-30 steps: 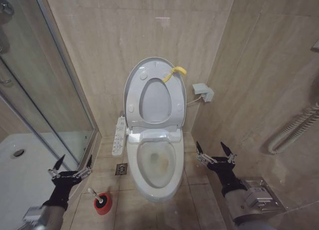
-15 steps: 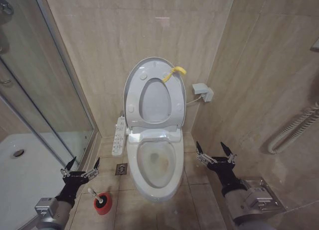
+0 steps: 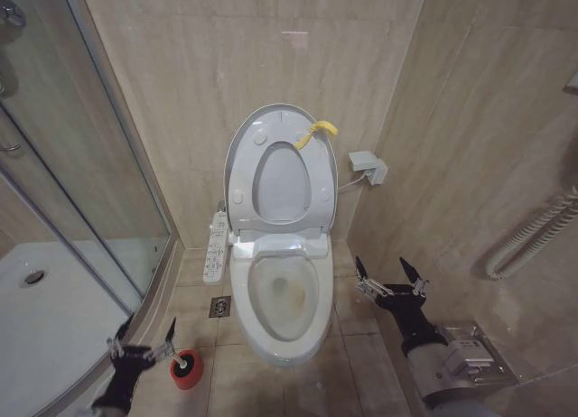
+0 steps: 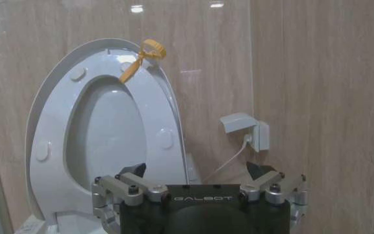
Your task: Open the toilet lid, clean the toilet bowl with a toilet brush, close the toilet lid, and flush.
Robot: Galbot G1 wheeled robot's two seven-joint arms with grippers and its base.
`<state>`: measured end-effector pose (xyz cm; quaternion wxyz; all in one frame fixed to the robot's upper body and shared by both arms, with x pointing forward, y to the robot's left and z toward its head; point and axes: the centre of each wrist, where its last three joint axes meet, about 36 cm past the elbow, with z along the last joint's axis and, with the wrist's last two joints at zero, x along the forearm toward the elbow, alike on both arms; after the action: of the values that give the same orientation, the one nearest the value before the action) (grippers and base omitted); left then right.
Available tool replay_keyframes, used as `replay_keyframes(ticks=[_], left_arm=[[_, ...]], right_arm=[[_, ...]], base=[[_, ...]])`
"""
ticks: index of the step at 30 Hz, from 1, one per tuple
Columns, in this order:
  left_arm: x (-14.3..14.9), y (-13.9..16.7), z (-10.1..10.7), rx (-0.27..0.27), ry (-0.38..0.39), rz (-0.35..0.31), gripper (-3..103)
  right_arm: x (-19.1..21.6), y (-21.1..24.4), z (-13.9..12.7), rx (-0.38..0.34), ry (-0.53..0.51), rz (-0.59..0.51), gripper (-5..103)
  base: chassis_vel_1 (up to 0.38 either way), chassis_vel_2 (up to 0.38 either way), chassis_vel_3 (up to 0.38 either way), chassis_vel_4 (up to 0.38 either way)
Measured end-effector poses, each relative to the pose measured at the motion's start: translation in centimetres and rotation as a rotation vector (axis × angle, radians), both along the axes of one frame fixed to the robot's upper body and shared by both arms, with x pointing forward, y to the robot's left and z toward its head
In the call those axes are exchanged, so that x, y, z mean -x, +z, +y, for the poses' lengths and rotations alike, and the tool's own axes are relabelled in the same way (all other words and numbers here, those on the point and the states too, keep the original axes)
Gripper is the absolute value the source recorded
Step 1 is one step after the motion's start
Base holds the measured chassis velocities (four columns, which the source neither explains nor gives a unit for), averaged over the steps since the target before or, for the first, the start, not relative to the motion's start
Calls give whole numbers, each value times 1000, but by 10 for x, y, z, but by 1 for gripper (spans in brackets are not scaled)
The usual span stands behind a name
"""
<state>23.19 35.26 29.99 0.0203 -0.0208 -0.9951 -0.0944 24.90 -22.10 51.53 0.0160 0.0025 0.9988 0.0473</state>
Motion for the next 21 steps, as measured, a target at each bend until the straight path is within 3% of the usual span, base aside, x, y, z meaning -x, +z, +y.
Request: replay_keyframes(ticks=[1,4,5,6,10,13,14,21], left_arm=[[0,0,0,0,0,0,103],[11,-46,5,25,-2,20,103],[13,-59,8,34,-7,31,98],[13,-59,8,34,-7,31,98],[-4,-102,27,35,-30,15,98],[-16,-114,34,40,-47,10,98],[-23,-116,36,45,-49,10,92],[-42,-134,44,68,-17,36,92]], right_arm=[[0,0,0,0,0,0,100],[0,0,0,0,0,0,100],[0,0,0,0,0,0,100],[0,0,0,0,0,0,100],[0,0,0,0,0,0,100],[0,0,0,0,0,0,100],[0,0,0,0,0,0,100],[0,0,0,0,0,0,100]], base=[[0,0,0,0],[0,0,0,0],[0,0,0,0],[0,0,0,0],[0,0,0,0],[0,0,0,0],[0,0,0,0],[0,0,0,0]])
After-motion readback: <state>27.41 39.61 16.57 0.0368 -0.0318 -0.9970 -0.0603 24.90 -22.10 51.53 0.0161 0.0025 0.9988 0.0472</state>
